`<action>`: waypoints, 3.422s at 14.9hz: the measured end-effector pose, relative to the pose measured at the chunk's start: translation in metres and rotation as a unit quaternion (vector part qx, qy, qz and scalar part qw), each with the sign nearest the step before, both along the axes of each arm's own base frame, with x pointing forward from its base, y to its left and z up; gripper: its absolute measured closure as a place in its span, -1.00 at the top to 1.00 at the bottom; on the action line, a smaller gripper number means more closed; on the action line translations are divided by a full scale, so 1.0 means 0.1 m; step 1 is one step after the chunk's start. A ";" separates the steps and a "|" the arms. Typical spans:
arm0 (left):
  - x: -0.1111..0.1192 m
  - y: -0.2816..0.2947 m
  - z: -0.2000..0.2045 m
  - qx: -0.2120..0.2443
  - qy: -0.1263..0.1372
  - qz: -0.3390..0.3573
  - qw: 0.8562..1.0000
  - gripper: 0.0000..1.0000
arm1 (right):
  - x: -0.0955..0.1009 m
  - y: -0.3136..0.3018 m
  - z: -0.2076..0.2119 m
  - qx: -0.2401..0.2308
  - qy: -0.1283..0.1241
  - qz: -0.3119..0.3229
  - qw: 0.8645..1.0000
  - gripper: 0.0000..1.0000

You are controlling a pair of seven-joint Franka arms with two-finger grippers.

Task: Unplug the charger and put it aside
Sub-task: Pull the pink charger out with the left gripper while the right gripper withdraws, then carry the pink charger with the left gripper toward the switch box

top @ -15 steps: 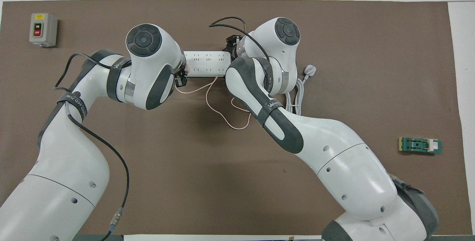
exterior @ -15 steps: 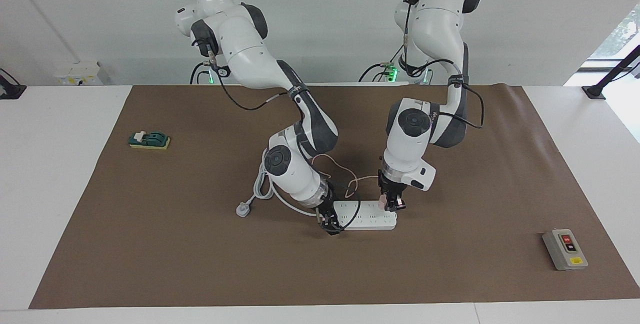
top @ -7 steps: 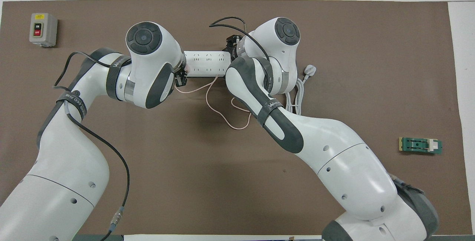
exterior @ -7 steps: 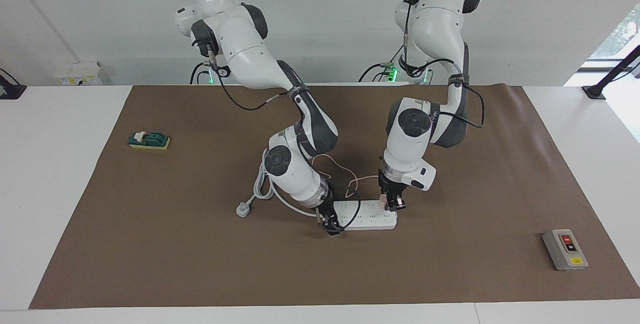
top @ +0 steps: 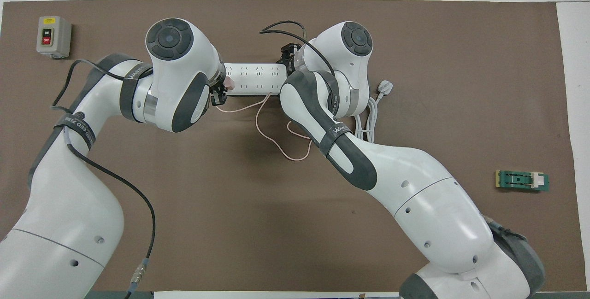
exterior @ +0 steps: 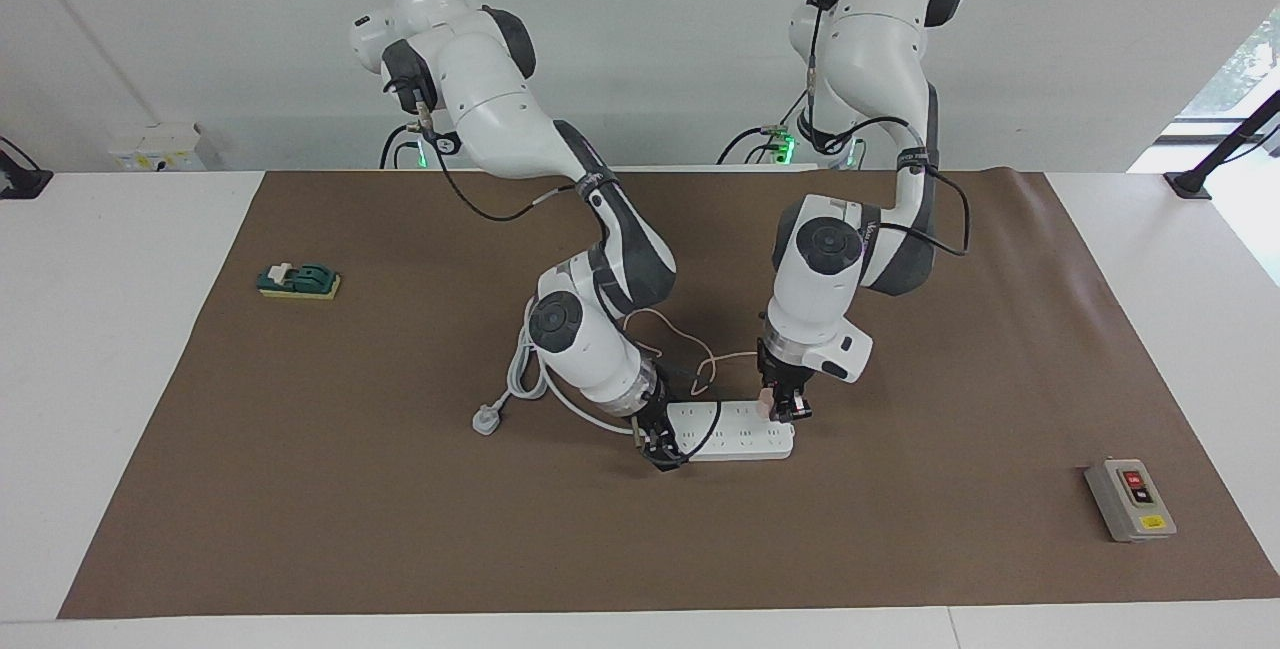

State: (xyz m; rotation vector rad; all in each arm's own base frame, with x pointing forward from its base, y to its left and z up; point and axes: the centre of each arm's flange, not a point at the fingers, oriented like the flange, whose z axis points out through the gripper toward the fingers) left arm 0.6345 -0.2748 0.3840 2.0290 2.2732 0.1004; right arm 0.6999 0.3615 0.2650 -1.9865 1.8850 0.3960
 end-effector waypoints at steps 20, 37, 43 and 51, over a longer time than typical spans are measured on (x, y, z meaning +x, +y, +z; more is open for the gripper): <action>-0.45 0.68 1.06 0.028 0.083 -0.380 0.921 -0.36 | 0.07 -0.27 0.68 -0.003 0.003 0.016 1.000 1.00; -0.54 1.09 1.03 -0.064 0.097 -0.706 0.699 -0.36 | -0.23 -2.31 2.69 -0.137 -0.029 0.253 0.957 1.00; -0.54 1.10 1.03 -0.065 0.092 -0.728 0.676 -0.36 | -0.40 -2.67 3.04 -0.176 -0.062 0.385 0.904 1.00; -0.54 1.10 1.03 -0.065 0.092 -0.729 0.675 -0.36 | -0.59 -3.18 3.42 -0.212 -0.102 0.535 0.811 1.00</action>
